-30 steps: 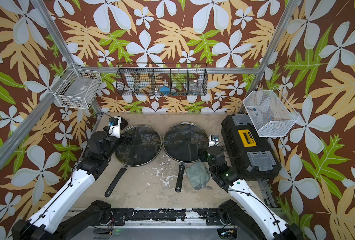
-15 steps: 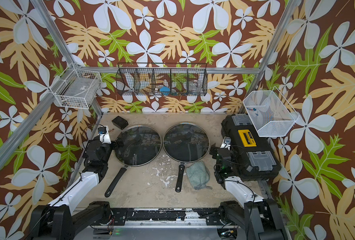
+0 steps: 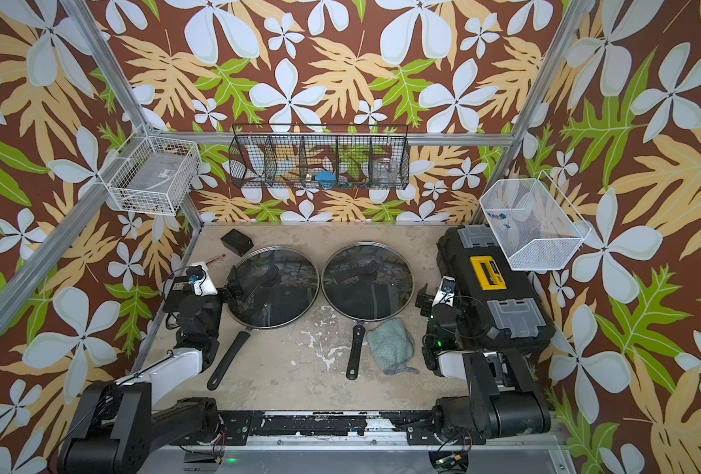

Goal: Wipe the pot lid with a cloth
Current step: Reset both arms

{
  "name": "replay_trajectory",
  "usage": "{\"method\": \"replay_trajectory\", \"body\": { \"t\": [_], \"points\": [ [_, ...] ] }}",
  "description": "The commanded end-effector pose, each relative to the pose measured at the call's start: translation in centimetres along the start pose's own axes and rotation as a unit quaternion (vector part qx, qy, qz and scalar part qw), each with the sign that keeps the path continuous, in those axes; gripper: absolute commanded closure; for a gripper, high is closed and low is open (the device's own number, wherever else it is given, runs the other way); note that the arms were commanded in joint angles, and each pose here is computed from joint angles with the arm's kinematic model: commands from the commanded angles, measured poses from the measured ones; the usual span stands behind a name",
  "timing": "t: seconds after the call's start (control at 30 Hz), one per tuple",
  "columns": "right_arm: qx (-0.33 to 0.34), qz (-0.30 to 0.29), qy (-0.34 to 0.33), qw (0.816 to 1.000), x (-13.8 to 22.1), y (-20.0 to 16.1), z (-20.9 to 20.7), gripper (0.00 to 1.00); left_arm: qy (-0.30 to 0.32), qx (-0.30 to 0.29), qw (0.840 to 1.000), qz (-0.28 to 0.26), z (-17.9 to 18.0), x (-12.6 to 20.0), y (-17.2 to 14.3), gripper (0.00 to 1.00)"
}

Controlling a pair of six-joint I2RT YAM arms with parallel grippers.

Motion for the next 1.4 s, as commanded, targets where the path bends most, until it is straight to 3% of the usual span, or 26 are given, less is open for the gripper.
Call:
{"method": "replay_trajectory", "body": {
  "t": [0.0,0.2,0.37,0.5,0.63,0.8,0.97,1.17,1.37],
  "points": [
    [-0.004,-0.012,0.009,1.0,-0.1,0.5,0.3,0.0,-0.025,-0.015,0.999,0.036,-0.9,-0.2,-2.0,0.0],
    [-0.002,-0.009,0.011,1.0,-0.3,0.5,0.5,0.0,-0.002,-0.012,0.997,0.077,-0.1,0.5,-4.2,0.0],
    [0.0,-0.007,0.011,1.0,-0.4,0.4,0.5,0.0,0.035,0.033,0.994,0.1,0.7,0.6,-6.5,0.0],
    [0.0,-0.005,0.011,1.0,-0.5,0.4,0.6,0.0,0.039,0.03,0.994,0.093,0.8,0.5,-6.2,0.0],
    [0.001,-0.004,0.011,1.0,-0.6,0.3,0.6,0.0,0.037,0.017,0.997,0.062,1.2,0.2,-3.3,0.0],
    [0.002,-0.004,0.01,1.0,-0.6,0.3,0.6,0.0,0.084,0.046,0.993,0.065,4.4,-0.6,-0.8,0.0],
    [0.002,-0.004,0.011,1.0,-0.6,0.4,0.6,0.0,0.109,0.065,0.986,0.106,5.2,-0.3,-3.3,0.0],
    [0.002,-0.004,0.011,1.0,-0.6,0.4,0.6,0.0,0.072,0.085,0.986,0.123,3.7,0.1,-5.8,0.0],
    [0.002,-0.004,0.011,1.0,-0.6,0.4,0.6,0.0,-0.04,0.038,0.995,0.087,0.2,-0.3,-4.8,0.0]
  ]
}}
Point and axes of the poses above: each gripper's point midway between its finger pads, its own x axis back along the fingers, its own z axis along the line the jaws close on, y = z × x, the point moved 1 cm from there along x, back along the fingers, and after that the axes turned 14 degrees about -x, right-handed, at the moved point
